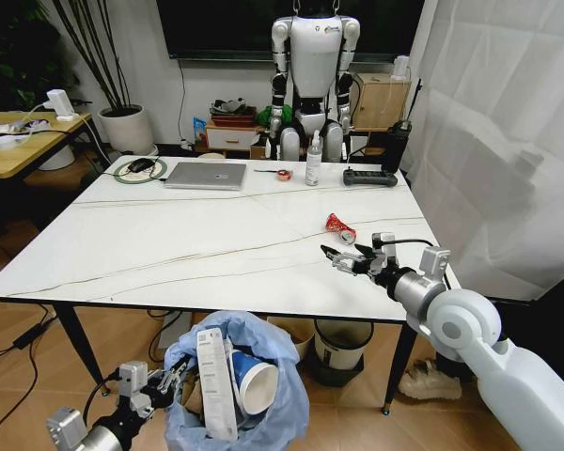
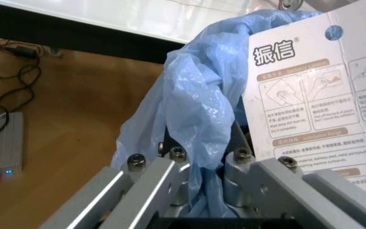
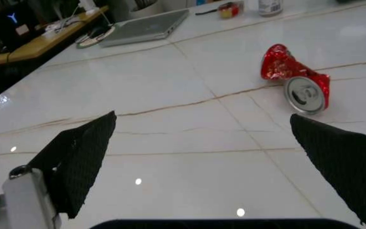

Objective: Pick up the trash bin and place the trash from the table into it.

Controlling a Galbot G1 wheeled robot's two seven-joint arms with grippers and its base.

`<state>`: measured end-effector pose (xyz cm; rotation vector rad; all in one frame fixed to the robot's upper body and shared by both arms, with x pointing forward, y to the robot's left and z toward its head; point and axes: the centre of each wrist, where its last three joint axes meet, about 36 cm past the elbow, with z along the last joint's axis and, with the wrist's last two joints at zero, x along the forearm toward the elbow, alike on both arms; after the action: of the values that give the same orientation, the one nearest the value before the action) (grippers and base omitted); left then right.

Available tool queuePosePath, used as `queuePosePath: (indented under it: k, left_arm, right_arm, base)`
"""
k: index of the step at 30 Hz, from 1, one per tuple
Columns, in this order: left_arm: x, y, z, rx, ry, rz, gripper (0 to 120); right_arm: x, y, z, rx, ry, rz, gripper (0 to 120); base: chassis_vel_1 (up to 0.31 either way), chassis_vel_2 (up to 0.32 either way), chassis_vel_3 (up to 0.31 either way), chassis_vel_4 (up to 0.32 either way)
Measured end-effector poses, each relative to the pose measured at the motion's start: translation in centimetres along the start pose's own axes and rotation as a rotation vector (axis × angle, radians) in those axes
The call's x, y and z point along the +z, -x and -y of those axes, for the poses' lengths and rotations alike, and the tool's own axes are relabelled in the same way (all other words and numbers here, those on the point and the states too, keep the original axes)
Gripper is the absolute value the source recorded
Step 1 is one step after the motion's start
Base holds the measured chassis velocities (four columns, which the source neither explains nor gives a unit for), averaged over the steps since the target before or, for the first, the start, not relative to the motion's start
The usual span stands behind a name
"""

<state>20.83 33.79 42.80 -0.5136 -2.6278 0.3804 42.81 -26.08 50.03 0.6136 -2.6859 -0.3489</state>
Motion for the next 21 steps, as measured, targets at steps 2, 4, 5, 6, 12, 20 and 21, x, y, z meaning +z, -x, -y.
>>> queuePosePath:
  k: [2,4,5,6,12,20,21]
  left_arm:
    - [-0.6,-0.2,-0.4,0.013,0.011,-0.012,1]
    - [-1.1,-0.3,-0.6,0.025,0.021,-0.02,1]
    - [-1.1,-0.3,-0.6,0.025,0.021,-0.02,1]
    - [-1.3,-0.3,-0.7,0.032,0.027,-0.024,1]
    - [-1.6,-0.2,-0.8,0.045,0.027,-0.026,1]
    - [-1.3,-0.1,-0.6,0.038,0.018,-0.014,1]
    - [-1.2,-0.2,-0.5,0.035,0.017,-0.011,1]
  right_arm:
    - [0.5,0.6,0.9,0.018,-0.002,0.012,100]
    - [0.6,1.4,1.8,0.037,0.001,0.015,100]
    - [0.6,1.4,1.8,0.037,0.001,0.015,100]
    - [0.5,1.9,2.4,0.048,-0.002,0.012,100]
    - [-0.3,5.3,5.0,0.095,-0.047,-0.011,100]
    - [-0.7,10.8,7.5,0.12,-0.075,-0.012,100]
    - [-0.6,11.4,7.8,0.125,-0.082,-0.015,100]
  base:
    - [0.0,0.0,0.0,0.0]
    - [0.0,0.0,0.0,0.0]
    - [0.0,0.0,0.0,0.0]
    - [0.0,0.0,0.0,0.0]
    - [0.0,0.0,0.0,0.0]
    - [0.0,0.0,0.0,0.0]
    - [0.0,0.0,0.0,0.0]
